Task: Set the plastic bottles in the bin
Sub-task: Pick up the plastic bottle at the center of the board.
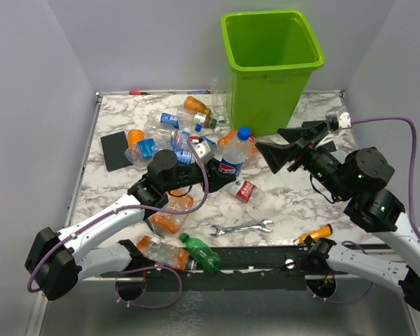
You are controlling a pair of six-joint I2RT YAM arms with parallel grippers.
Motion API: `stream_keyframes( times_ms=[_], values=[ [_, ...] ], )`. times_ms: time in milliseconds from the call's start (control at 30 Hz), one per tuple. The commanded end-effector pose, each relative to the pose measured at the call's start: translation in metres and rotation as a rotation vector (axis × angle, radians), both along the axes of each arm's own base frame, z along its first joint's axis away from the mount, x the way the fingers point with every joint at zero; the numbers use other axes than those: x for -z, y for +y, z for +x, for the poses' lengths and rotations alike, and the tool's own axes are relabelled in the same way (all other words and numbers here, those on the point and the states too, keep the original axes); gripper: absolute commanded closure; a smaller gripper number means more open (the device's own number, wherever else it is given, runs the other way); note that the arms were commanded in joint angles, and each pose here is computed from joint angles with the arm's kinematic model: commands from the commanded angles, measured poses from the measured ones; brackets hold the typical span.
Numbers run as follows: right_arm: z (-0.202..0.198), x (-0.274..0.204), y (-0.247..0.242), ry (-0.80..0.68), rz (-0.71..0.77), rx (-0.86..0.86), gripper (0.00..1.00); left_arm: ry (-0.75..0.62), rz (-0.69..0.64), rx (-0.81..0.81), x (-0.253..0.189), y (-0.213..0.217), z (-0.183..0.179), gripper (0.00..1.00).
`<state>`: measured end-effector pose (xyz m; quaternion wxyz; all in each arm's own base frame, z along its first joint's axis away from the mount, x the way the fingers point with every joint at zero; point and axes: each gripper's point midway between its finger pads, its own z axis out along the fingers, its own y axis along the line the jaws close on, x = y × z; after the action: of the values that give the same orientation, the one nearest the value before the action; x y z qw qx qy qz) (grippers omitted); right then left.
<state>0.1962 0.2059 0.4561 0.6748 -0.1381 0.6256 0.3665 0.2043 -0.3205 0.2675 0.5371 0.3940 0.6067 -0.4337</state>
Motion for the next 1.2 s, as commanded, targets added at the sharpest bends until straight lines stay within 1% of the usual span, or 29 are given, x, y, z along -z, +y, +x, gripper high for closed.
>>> stream_keyframes(
  times_ms=[0, 133, 200, 300, 567, 767, 867, 967, 1000, 1100, 1133, 1167],
  values=[
    [0.005, -0.006, 0.005, -0.024, 0.052, 0.005, 0.11, 0.201, -0.165, 0.161, -0.025, -0.013, -0.03, 0.69],
    [0.015, -0.002, 0.022, -0.013, 0.027, -0.013, 0.11, 0.309, -0.137, 0.195, -0.007, -0.021, -0.033, 0.71],
    [0.025, 0.004, 0.028, 0.012, -0.002, 0.011, 0.13, 0.314, -0.129, 0.191, -0.002, -0.021, -0.032, 0.71],
    [0.037, 0.012, 0.035, 0.039, -0.027, 0.038, 0.17, 0.297, -0.137, 0.185, -0.005, -0.018, -0.033, 0.72],
    [0.047, 0.031, 0.047, 0.1, -0.082, 0.035, 0.34, 0.275, -0.143, 0.164, -0.006, -0.015, -0.032, 0.72],
    [0.046, 0.033, 0.05, 0.115, -0.074, 0.025, 0.56, 0.264, -0.145, 0.149, -0.005, -0.013, -0.03, 0.71],
    [0.046, 0.036, 0.054, 0.129, -0.083, 0.011, 0.62, 0.253, -0.148, 0.134, -0.006, -0.012, -0.029, 0.69],
    [0.047, 0.041, 0.057, 0.147, -0.102, 0.003, 0.63, 0.241, -0.15, 0.125, -0.006, -0.01, -0.028, 0.67],
    [0.046, 0.041, 0.058, 0.152, -0.102, -0.003, 0.62, 0.236, -0.152, 0.123, -0.007, -0.01, -0.029, 0.67],
    [0.048, 0.047, 0.061, 0.178, -0.124, -0.005, 0.44, 0.228, -0.154, 0.119, -0.008, -0.009, -0.028, 0.67],
    [0.048, 0.048, 0.061, 0.185, -0.13, -0.001, 0.42, 0.228, -0.154, 0.118, -0.007, -0.009, -0.028, 0.67],
    [0.049, 0.05, 0.061, 0.189, -0.131, 0.0, 0.43, 0.228, -0.153, 0.12, -0.007, -0.009, -0.029, 0.67]
  ],
)
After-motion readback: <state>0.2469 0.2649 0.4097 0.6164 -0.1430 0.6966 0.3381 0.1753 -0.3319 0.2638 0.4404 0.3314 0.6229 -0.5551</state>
